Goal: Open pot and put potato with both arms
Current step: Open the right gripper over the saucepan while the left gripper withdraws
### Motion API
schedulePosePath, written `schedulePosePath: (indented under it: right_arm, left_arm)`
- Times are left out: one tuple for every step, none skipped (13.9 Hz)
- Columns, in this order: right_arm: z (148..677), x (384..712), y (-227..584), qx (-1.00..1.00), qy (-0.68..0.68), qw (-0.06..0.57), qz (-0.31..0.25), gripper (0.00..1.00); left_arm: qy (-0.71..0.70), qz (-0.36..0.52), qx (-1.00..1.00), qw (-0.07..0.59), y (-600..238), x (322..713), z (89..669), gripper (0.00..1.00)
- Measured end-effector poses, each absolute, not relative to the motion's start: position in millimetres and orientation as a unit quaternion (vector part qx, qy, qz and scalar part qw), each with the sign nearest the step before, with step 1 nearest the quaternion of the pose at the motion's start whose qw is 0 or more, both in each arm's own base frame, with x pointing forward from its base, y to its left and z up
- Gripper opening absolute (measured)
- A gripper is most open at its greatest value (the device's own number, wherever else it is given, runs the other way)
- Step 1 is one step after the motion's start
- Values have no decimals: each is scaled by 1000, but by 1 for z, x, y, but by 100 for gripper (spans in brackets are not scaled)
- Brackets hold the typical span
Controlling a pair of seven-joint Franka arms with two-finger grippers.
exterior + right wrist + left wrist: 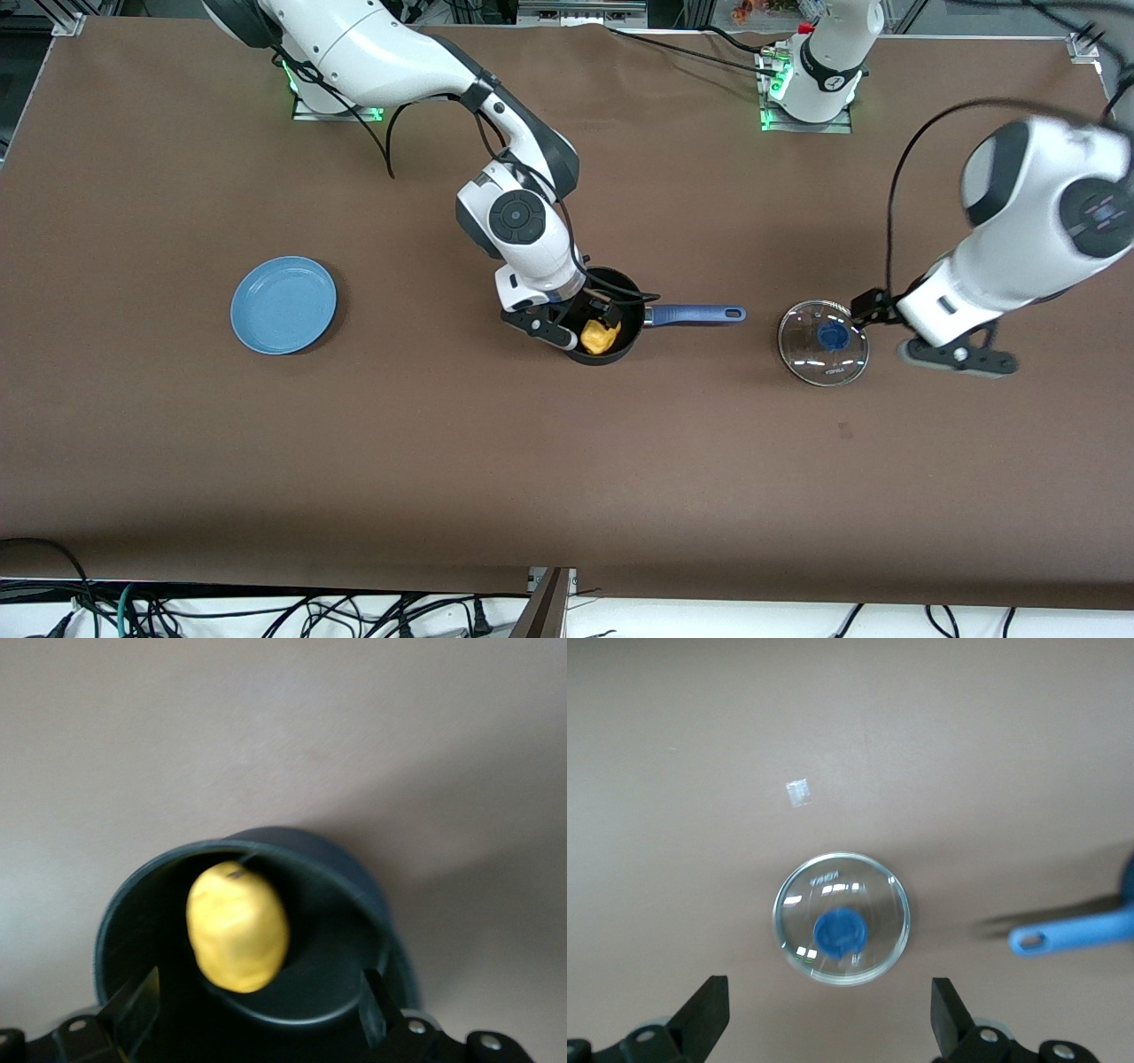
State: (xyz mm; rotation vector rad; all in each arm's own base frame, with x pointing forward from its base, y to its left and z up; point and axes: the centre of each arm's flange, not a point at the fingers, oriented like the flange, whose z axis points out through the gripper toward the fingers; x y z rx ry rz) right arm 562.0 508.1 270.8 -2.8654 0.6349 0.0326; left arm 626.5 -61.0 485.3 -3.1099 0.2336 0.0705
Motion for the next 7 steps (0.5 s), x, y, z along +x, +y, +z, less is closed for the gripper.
schedulePosePath:
  right_arm:
    - [283, 572, 500, -975, 203, 93, 13, 100]
    - [297, 582, 489, -978, 188, 86, 14, 100]
    - [310, 593, 476, -982, 170, 80, 13, 100]
    - [320, 604, 463, -986, 151, 76, 9, 100]
    - [327, 615, 447, -989, 132, 72, 2, 100]
    - [331, 626, 430, -991, 116, 65, -1, 100]
    - [335, 636, 410, -994, 97, 55, 1, 100]
  left_arm:
    - [73, 26, -997, 14, -61, 625, 514, 100]
    - [70, 27, -997, 16, -59, 623, 534, 100]
    - [67, 28, -997, 16, -55, 622, 544, 100]
    - [64, 29, -997, 15, -52, 623, 546, 100]
    - [62, 31, -997, 15, -49, 624, 543, 100]
    - [62, 32, -997, 14, -49, 625, 542, 100]
    - [64, 32, -997, 14, -51, 625, 542, 100]
